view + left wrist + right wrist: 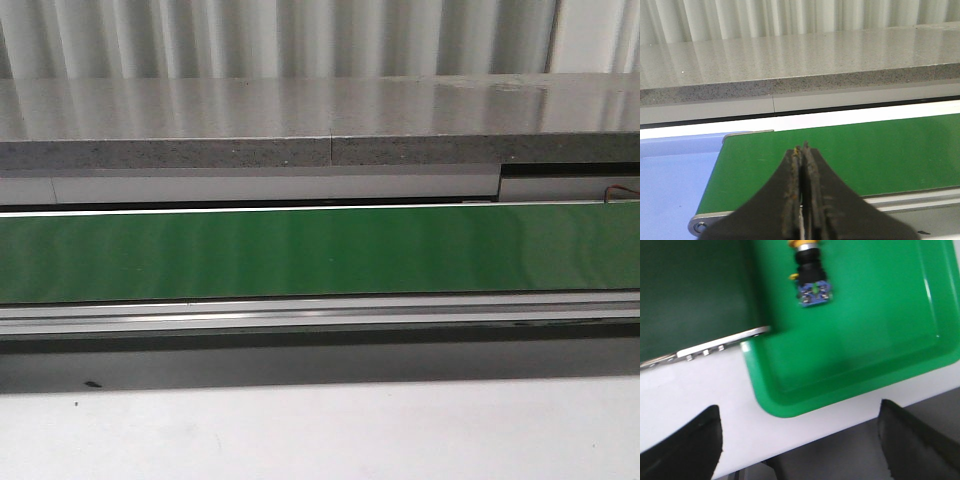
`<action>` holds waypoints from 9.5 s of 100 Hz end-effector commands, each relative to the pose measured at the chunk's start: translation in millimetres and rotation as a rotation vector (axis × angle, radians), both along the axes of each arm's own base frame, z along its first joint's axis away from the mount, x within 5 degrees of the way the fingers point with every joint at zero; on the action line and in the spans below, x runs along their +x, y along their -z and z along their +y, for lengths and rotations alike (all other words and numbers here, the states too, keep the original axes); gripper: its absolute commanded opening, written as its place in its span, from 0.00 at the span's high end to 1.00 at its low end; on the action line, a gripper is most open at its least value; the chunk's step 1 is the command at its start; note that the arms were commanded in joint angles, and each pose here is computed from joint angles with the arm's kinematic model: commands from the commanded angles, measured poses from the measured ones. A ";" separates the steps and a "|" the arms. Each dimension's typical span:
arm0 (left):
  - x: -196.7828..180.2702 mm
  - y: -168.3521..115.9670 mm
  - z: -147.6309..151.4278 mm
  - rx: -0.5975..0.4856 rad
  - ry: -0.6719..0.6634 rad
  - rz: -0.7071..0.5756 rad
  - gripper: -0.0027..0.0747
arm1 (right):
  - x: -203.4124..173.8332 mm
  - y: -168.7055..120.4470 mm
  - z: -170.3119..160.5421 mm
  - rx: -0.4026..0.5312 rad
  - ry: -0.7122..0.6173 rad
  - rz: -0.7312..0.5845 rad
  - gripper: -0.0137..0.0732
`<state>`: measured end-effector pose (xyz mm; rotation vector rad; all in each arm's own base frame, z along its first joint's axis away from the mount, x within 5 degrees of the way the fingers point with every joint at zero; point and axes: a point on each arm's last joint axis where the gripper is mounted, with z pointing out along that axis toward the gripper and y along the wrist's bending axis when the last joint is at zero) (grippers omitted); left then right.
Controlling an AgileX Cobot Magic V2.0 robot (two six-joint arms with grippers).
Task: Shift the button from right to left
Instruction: 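Grasp the yellow-capped button with the right gripper, then lift the button and place it on the conveyor belt, then release, then let the belt carry the button toward the left gripper, then grasp the button on the belt with the left gripper and lift, then carry the button over the blue tray with the left gripper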
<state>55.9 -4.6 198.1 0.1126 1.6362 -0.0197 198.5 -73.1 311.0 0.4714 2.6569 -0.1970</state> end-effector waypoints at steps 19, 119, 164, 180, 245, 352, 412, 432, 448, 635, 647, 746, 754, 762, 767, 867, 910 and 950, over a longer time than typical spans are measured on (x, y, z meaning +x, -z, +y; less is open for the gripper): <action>-0.5 4.2 0.1 -0.012 -0.001 -0.070 0.99 | 36.2 10.5 -49.7 -0.020 0.071 0.025 0.12; -0.5 4.2 0.1 -0.012 -0.001 -0.070 0.99 | 152.3 125.4 -96.5 0.141 -0.101 0.248 0.38; -0.5 4.2 0.1 -0.012 -0.001 -0.070 0.99 | 148.6 91.9 -89.4 0.110 -0.113 0.187 0.65; -0.5 4.2 0.1 -0.012 -0.001 -0.070 0.99 | 140.1 51.5 -69.0 0.074 -0.154 0.124 0.65; -0.5 4.2 0.1 -0.012 -0.001 -0.070 0.99 | 163.6 56.7 29.5 0.165 -0.256 0.161 0.59; -0.5 4.2 0.1 -0.012 -0.001 -0.070 0.99 | 38.9 -31.8 68.5 0.028 -0.449 -0.363 0.92; -0.5 3.9 0.1 -0.013 -0.001 -0.073 0.99 | -110.7 3.1 75.4 -0.101 -0.426 -0.768 0.92; -0.5 3.6 0.1 -0.013 -0.001 -0.077 0.99 | -144.2 17.9 77.5 -0.136 -0.426 -0.889 0.92; -0.6 2.3 0.1 -0.014 -0.001 -0.090 0.99 | -155.4 16.9 78.1 -0.157 -0.423 -0.960 0.92; 159.1 -116.8 -42.6 -0.252 0.125 0.765 0.08 | -155.5 17.6 78.2 -0.155 -0.424 -0.953 0.92; 170.4 -122.8 -65.3 -0.318 0.220 0.849 0.08 | -155.5 17.6 78.2 -0.155 -0.424 -0.953 0.92; 272.1 -79.9 -211.4 -0.210 0.199 1.226 0.08 | -155.5 17.7 78.2 -0.155 -0.424 -0.952 0.92; 276.7 -74.4 -213.3 -0.202 0.189 1.228 0.08 | -155.5 17.7 78.2 -0.155 -0.424 -0.952 0.92; 279.5 -67.7 -214.6 -0.197 0.178 1.241 0.08 | -155.5 17.7 78.2 -0.155 -0.424 -0.952 0.92; 280.3 -62.5 -214.6 -0.189 0.164 1.260 0.08 | -155.5 17.7 78.2 -0.155 -0.424 -0.952 0.92; 295.0 -120.5 -116.6 -0.052 -0.102 1.155 0.99 | -155.5 17.7 78.2 -0.155 -0.424 -0.952 0.92; 308.5 -118.5 5.5 -0.019 -0.247 1.230 0.99 | -155.5 17.6 78.2 -0.155 -0.424 -0.953 0.92; 292.6 -118.6 112.4 0.029 -0.399 1.256 0.99 | -155.5 17.7 78.2 -0.155 -0.424 -0.952 0.92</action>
